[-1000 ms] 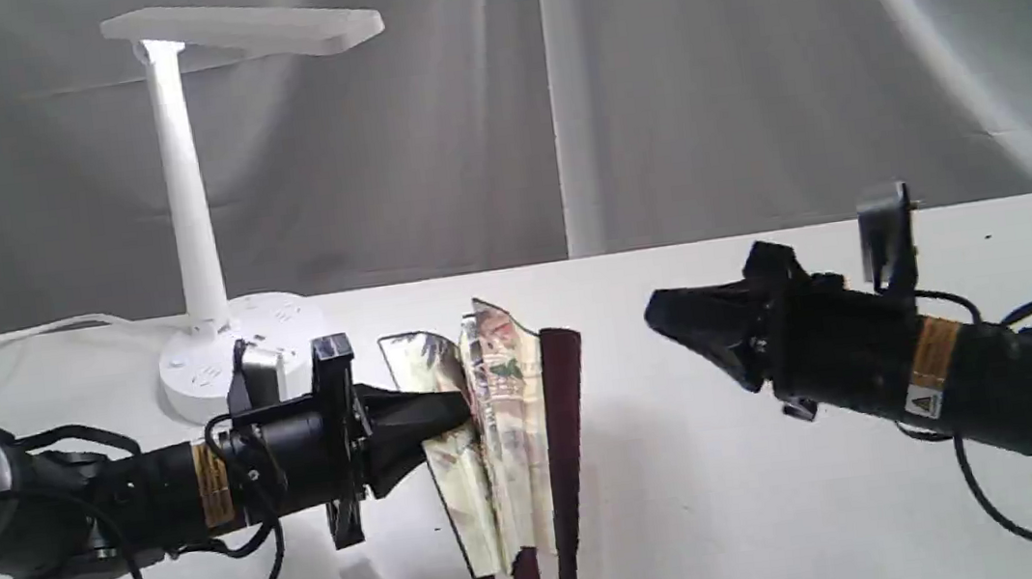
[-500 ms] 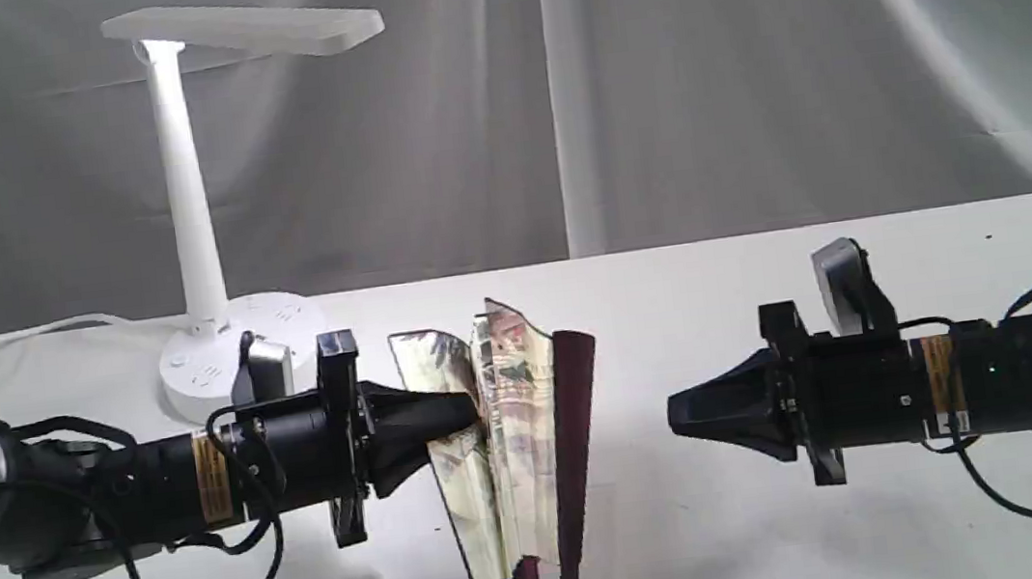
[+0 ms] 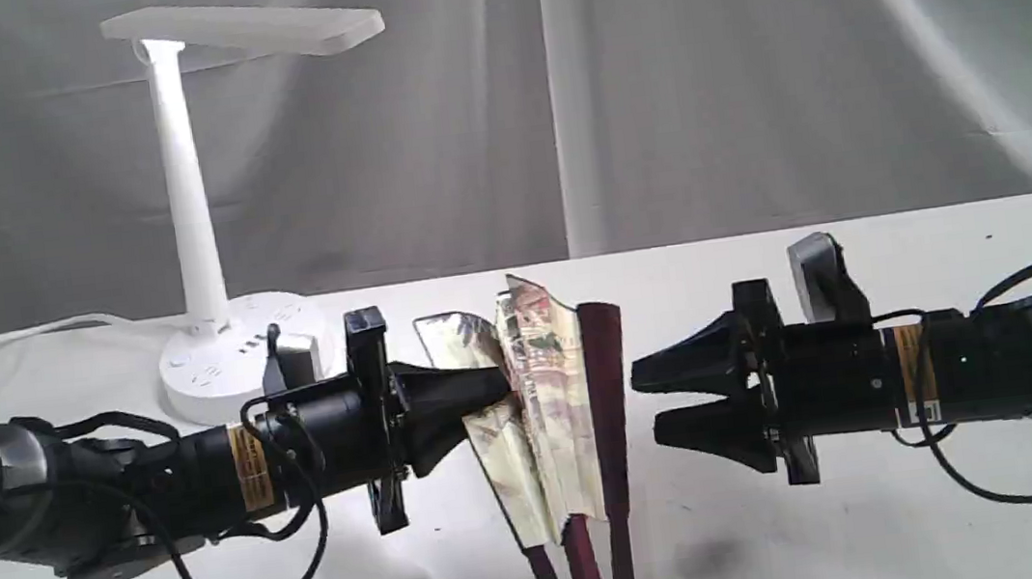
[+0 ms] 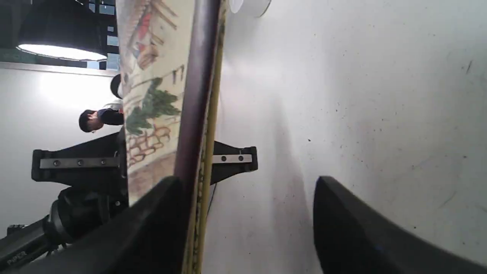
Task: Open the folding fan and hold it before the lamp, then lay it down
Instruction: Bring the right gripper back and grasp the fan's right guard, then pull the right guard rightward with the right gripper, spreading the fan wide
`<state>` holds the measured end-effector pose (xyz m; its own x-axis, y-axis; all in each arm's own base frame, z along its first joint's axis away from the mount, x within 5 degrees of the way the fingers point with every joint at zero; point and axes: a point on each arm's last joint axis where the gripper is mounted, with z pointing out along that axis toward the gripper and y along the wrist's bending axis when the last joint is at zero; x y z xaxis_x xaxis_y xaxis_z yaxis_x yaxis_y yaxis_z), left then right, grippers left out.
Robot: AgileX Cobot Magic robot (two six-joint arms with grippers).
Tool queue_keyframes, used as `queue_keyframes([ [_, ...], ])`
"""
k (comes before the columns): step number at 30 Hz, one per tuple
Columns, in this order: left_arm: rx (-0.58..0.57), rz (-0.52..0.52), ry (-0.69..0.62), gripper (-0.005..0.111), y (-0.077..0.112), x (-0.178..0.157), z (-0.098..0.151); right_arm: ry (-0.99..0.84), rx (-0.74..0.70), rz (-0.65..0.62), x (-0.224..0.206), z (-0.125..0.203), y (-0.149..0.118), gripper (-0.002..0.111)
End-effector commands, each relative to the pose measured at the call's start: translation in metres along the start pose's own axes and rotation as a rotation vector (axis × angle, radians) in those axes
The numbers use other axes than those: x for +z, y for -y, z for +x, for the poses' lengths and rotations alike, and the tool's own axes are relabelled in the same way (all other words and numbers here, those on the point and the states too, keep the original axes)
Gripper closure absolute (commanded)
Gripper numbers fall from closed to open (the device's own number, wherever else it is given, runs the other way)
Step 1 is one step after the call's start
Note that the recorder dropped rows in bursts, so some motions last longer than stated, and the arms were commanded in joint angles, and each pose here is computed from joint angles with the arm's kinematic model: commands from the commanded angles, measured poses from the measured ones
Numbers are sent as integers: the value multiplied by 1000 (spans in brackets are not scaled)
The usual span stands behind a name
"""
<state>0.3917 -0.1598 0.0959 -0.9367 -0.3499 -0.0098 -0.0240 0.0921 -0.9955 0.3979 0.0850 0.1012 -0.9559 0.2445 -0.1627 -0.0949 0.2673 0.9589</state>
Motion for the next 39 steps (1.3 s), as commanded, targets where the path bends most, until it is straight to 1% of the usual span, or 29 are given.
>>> queue_keyframes([
  [1,-3,35,10,107,9,1,-1,14,-2,-18,0,-3,-4,56],
  [6,-3,35,10,107,9,1,-1,48,4,-35,0,-6,-6,56],
  [16,0,33,7,107,9,1,0,19,0,-49,16,2,-12,62],
  [21,7,24,-9,107,8,1,1,-5,-57,-74,30,-5,-28,62],
  [25,6,25,-8,107,8,1,1,-24,-65,-91,40,-8,-39,62],
  [28,5,26,-6,107,8,1,1,-12,-64,-107,43,-10,-43,69],
  [31,6,25,-7,107,8,1,1,33,-35,-134,42,-15,-46,81],
  [33,5,26,-6,107,8,1,1,43,-30,-141,42,-16,-47,86],
  [39,5,26,-6,107,8,1,1,63,-20,-155,43,-17,-48,91],
])
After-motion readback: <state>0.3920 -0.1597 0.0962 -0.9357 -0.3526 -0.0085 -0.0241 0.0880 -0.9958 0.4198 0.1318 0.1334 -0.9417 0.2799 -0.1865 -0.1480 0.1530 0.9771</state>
